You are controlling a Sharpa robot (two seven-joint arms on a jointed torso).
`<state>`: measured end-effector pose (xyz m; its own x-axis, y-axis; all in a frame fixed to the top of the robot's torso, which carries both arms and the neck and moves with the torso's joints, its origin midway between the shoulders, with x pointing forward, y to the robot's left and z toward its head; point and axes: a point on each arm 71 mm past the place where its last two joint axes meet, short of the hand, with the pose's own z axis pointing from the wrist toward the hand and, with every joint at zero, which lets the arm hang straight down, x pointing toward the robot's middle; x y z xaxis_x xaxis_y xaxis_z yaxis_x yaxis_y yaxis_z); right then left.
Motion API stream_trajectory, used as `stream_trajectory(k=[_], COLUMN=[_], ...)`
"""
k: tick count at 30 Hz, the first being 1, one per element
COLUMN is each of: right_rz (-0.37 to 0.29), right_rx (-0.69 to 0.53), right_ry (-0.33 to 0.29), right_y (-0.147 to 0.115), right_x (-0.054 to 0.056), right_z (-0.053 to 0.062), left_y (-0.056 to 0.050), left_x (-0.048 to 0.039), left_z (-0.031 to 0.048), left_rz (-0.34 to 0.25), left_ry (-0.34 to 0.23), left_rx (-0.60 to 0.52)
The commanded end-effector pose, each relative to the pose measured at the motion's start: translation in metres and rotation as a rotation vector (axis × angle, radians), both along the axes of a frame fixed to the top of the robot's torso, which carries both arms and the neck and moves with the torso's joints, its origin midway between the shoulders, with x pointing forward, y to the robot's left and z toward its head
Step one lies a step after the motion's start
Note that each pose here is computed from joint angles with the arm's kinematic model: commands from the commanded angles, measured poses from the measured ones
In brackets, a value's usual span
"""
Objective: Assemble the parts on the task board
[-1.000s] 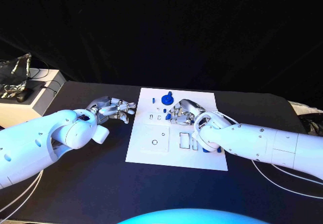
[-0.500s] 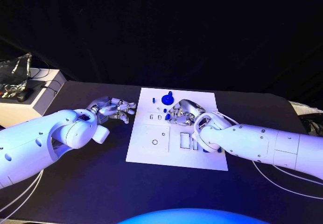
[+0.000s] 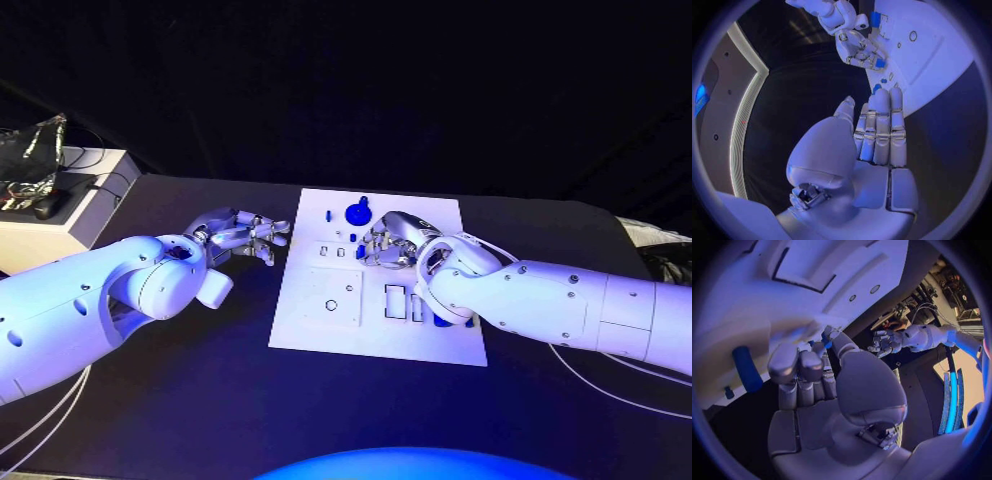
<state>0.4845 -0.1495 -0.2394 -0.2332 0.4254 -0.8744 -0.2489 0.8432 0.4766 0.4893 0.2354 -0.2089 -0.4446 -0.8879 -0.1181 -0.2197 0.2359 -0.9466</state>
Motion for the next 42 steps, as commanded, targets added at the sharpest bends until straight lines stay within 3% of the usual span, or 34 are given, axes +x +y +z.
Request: stream_trajectory(k=[1, 16, 42], right_rz=[0.005, 0.010, 0.007], right_rx=[-0.114, -0.271, -0.276], right_ry=[0.025, 0.023, 0.003], right_y=[0.002, 0.014, 0.024], right_x=[0.000, 0.010, 0.015], right_z=[0.002, 0.019, 0.018], left_y=[-0.001, -0.001, -0.002], left_x=[-0.0008, -0.0013, -0.0009], left_z=[0.0003, 0.0001, -0.0006], left_rz=[-0.015, -0.016, -0.019], left_ry=[0.003, 0.008, 0.011], left_rx=[-0.008, -0.005, -0.005])
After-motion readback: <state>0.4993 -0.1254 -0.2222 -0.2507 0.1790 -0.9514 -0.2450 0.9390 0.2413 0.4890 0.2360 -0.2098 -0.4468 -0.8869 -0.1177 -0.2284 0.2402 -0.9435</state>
